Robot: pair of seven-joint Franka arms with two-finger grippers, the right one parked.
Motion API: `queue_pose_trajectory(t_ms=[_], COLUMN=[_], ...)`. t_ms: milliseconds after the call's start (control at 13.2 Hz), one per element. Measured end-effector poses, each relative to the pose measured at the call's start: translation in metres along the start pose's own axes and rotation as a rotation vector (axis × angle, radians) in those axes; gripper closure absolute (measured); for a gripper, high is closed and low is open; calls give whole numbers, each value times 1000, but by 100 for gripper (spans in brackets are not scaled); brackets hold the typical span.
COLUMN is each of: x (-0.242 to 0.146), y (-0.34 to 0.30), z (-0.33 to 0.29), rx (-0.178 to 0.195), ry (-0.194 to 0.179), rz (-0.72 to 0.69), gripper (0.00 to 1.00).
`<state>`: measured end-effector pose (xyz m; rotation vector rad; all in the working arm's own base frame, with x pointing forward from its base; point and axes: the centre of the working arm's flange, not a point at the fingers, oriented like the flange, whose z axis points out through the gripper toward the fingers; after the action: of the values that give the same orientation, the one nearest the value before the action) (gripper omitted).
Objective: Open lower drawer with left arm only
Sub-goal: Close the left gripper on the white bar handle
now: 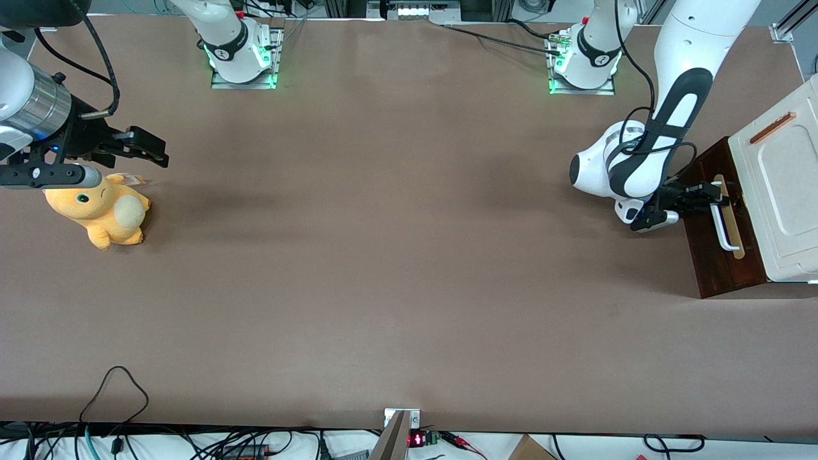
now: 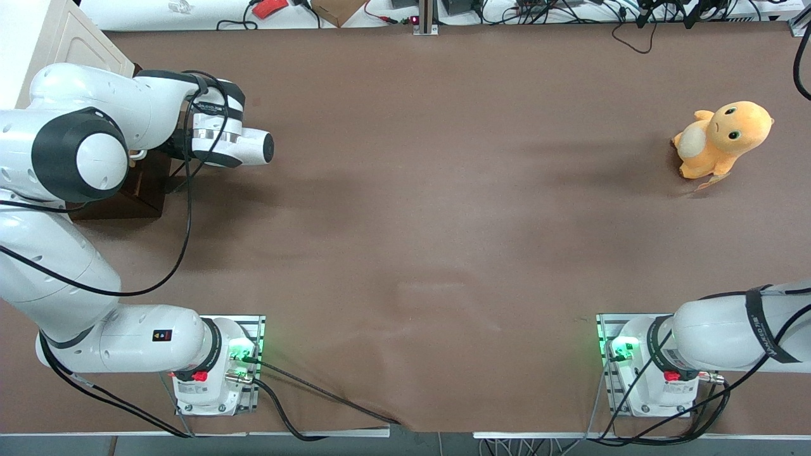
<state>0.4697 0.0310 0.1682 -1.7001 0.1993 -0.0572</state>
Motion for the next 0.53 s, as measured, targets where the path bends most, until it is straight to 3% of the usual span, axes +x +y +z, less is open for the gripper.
queue_pose_trajectory(t_ms=[531], x=[-1], y=[2], z=[1], rx=[5], ry=[-3], rz=[-7], gripper=[71])
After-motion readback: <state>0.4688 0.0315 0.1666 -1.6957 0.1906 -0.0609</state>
